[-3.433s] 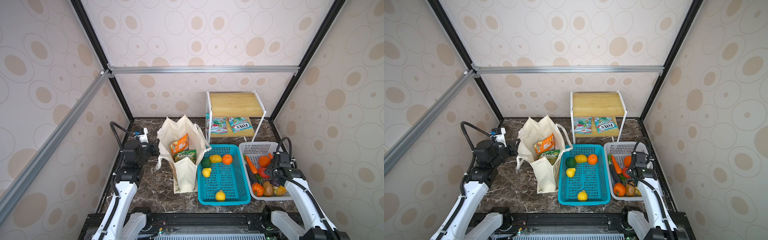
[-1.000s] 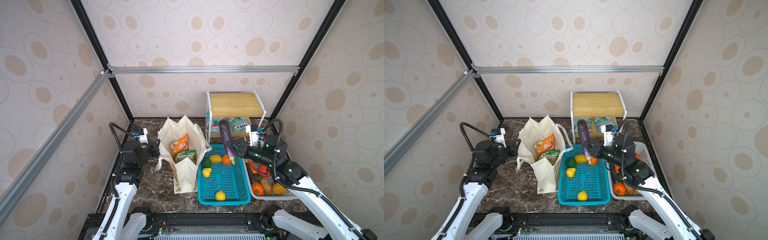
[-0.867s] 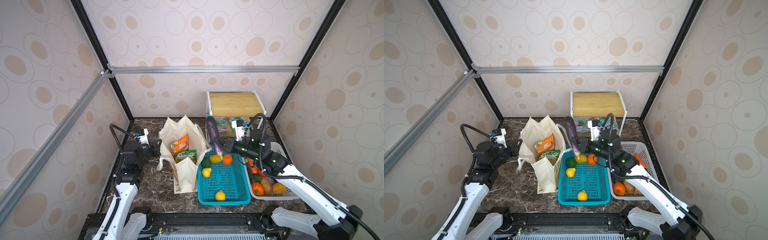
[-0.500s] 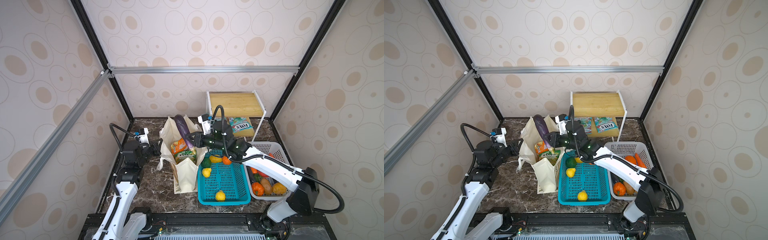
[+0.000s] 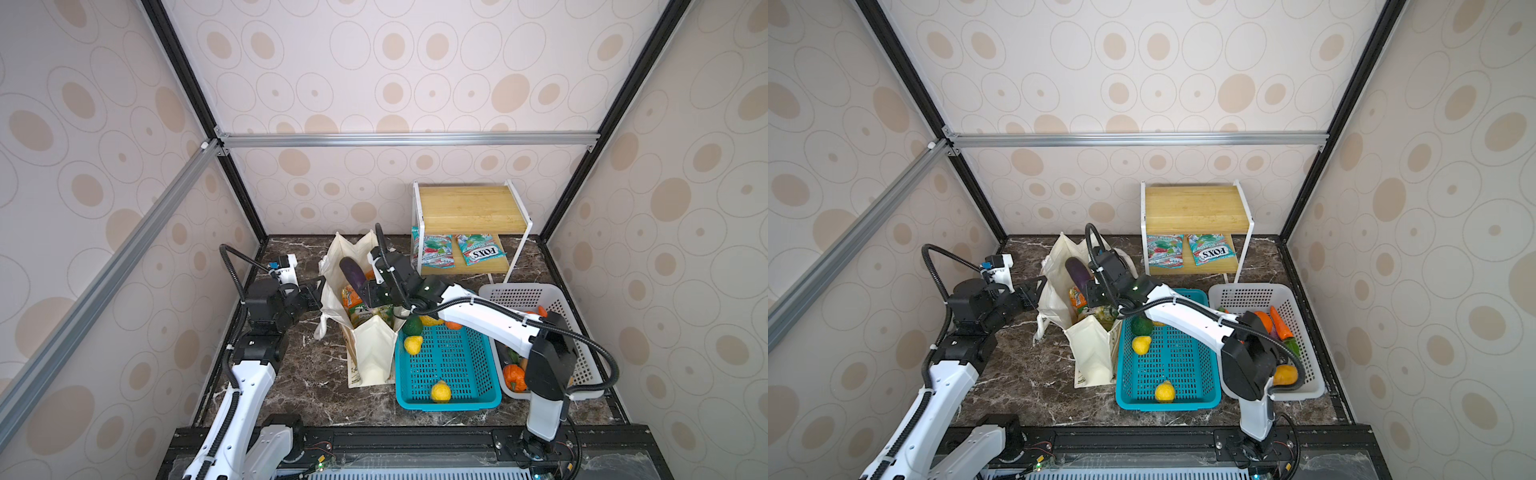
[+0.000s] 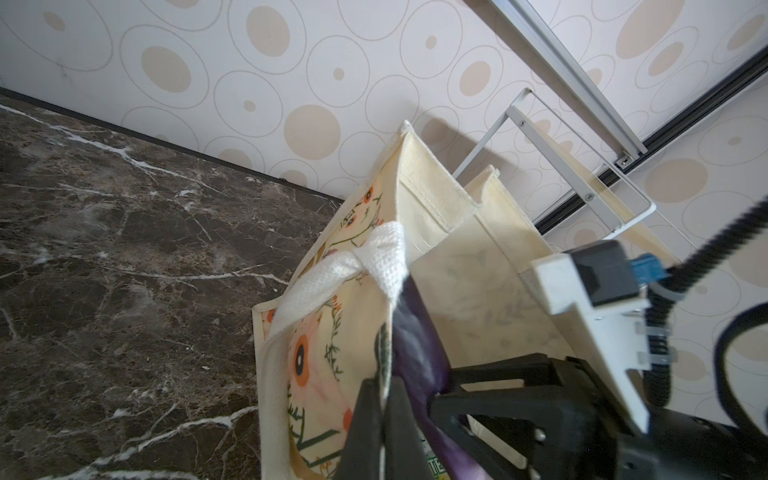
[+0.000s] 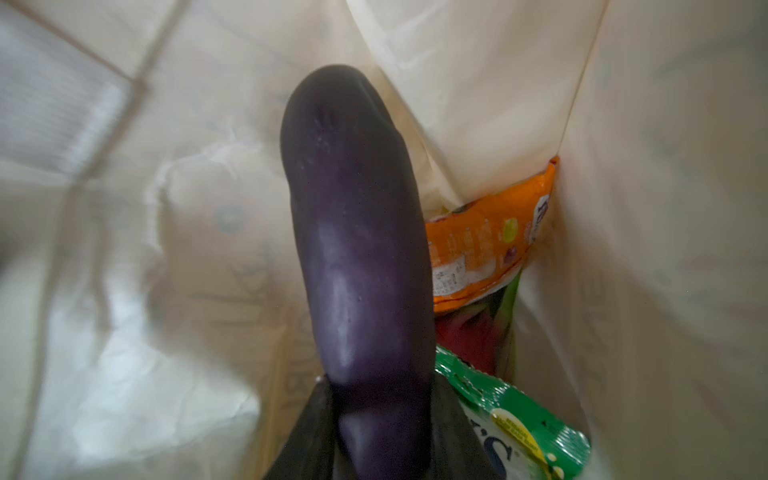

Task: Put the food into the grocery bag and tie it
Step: 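Lower the purple eggplant into the tote and open the right gripper, then move the right gripper back over the white basket above the dark eggplant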

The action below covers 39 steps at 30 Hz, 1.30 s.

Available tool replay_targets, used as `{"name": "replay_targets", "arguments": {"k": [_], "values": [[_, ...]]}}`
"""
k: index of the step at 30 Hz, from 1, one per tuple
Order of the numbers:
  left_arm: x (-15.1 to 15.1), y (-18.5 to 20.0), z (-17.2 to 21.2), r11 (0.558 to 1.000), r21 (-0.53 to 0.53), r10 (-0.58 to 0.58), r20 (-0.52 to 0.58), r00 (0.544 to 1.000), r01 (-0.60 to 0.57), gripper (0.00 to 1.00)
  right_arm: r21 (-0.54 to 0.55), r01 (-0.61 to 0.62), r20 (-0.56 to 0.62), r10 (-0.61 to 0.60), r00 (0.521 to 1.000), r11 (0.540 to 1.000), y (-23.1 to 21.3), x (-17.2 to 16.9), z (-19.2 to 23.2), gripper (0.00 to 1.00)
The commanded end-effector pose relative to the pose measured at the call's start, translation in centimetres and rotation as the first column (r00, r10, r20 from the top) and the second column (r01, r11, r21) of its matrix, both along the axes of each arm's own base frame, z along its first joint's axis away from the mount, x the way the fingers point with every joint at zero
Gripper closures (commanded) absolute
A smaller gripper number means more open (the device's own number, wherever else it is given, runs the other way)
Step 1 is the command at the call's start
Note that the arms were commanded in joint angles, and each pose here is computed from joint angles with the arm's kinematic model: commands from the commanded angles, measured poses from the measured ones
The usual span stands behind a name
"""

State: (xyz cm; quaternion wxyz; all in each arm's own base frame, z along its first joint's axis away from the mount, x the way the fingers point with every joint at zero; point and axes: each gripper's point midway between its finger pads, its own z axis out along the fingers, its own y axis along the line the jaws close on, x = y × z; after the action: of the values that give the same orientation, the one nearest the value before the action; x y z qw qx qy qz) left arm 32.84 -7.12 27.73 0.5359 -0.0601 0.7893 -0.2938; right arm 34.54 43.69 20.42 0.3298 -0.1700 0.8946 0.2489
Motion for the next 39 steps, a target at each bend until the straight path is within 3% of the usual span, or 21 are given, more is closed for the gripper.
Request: {"name": "replay_targets", "arguments": {"k": [1, 9, 11, 15, 16, 17, 22, 28, 30, 33, 37, 39], "values": [[-0.1, -0.4, 1.8, 1.0, -0.003, -0.024, 0.036, 0.999, 0.024, 1.0, -0.209, 0.025, -0.075, -0.041, 0.996, 0.978, -1.6, -0.6, -4.3, 0.84], [-0.3, -0.1, 1.4, 1.0, 0.011, -0.015, 0.019, 1.0, 0.015, 1.0, -0.251, 0.034, -0.128, -0.068, 0.989, 0.967, -1.6, -0.9, -7.4, 0.73], [-0.3, -0.1, 1.5, 1.0, 0.014, -0.013, 0.022, 1.0, 0.012, 1.0, -0.238, 0.03, -0.121, -0.06, 0.991, 0.971, -1.6, -0.9, -6.5, 0.52], [-0.4, 0.0, 1.6, 1.0, 0.018, -0.006, 0.024, 1.0, 0.006, 1.0, -0.187, 0.03, -0.096, -0.049, 0.994, 0.982, -1.5, -1.3, -2.8, 0.24], [-0.4, 0.0, 1.7, 1.0, 0.016, -0.005, 0.025, 1.0, 0.005, 1.0, -0.17, 0.028, -0.084, -0.042, 0.996, 0.985, -1.4, -1.5, -1.5, 0.08], [-0.4, 0.2, 1.7, 1.0, 0.019, 0.008, 0.026, 1.0, -0.008, 1.0, -0.161, 0.032, -0.07, -0.044, 0.997, 0.986, -1.5, -1.7, -0.3, 0.0], [-0.4, 0.6, 2.0, 0.999, -0.016, 0.041, 0.039, 0.998, -0.04, 1.0, -0.134, 0.038, 0.029, -0.034, 0.999, 0.99, -2.7, -3.1, 6.0, 0.0], [-0.3, 0.9, 2.5, 0.998, -0.022, 0.059, 0.047, 0.997, -0.058, 1.0, -0.045, 0.121, 0.164, -0.112, 0.98, 0.992, -7.3, -4.2, 12.1, 0.01], [-0.3, 0.9, 2.5, 0.998, -0.028, 0.063, 0.045, 0.997, -0.062, 1.0, 0.009, 0.08, 0.2, -0.081, 0.976, 0.997, -8.0, -5.1, 13.3, 0.01], [-0.3, 1.0, 2.5, 0.996, -0.043, 0.074, 0.046, 0.996, -0.072, 1.0, 0.063, 0.151, 0.237, -0.162, 0.958, 0.987, -10.9, -5.7, 14.3, 0.01], [-0.3, 0.8, 2.7, 0.997, -0.054, 0.06, 0.048, 0.997, -0.058, 1.0, 0.035, 0.279, 0.296, -0.277, 0.914, 0.96, -16.9, -6.1, 14.8, 0.01], [-0.3, 0.8, 2.8, 0.997, -0.052, 0.06, 0.049, 0.997, -0.058, 1.0, -0.01, 0.232, 0.325, -0.217, 0.921, 0.973, -18.7, -6.4, 14.3, 0.01]]}}
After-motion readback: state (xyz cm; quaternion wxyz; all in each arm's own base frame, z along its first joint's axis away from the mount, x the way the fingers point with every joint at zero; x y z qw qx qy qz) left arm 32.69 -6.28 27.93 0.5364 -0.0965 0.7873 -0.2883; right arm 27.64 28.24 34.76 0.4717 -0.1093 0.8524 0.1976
